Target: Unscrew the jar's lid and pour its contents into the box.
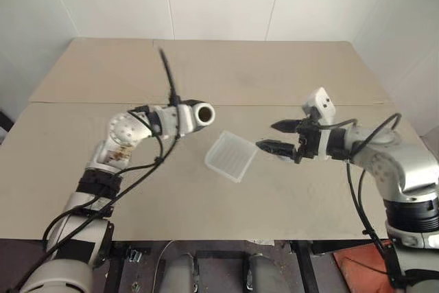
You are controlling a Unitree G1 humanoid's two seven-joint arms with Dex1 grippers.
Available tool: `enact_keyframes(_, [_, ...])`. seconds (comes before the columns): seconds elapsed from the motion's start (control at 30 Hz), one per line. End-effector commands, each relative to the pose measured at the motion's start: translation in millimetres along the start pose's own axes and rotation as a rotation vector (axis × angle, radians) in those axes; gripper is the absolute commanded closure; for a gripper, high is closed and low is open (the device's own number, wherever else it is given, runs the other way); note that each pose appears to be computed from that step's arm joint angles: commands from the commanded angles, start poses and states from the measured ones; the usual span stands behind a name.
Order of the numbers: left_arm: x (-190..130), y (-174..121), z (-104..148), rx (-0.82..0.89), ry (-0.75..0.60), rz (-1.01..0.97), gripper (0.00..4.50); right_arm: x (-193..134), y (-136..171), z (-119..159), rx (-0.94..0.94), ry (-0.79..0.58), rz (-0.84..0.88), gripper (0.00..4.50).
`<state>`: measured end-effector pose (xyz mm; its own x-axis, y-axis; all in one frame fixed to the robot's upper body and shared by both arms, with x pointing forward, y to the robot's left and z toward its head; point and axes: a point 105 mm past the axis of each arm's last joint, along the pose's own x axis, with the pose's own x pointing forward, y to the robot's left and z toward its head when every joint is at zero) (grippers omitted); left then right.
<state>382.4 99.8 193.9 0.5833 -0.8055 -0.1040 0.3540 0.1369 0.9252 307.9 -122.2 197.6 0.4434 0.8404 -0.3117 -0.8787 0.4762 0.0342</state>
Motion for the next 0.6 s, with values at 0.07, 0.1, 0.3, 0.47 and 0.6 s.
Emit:
enact_keyframes(0.07, [21,27,26,0.653,-0.063,0.153,2.46,-4,26,23,-0.052,0.023,0.174,0.02])
enact_keyframes(0.1, [25,29,31,0.796,-0.094,0.179,2.46,-4,28,26,-0.054,0.031,0.193,0.02])
enact_keyframes(0.3, [43,31,51,1.222,-0.308,0.285,2.46,-6,24,33,-0.093,0.059,0.201,0.02])
enact_keyframes(0.47, [54,11,45,1.311,-0.359,0.240,2.46,-10,17,33,-0.095,0.058,0.143,0.02])
enact_keyframes(0.6, [57,-6,46,1.341,-0.406,0.217,2.46,-15,15,33,-0.093,0.045,0.105,0.02])
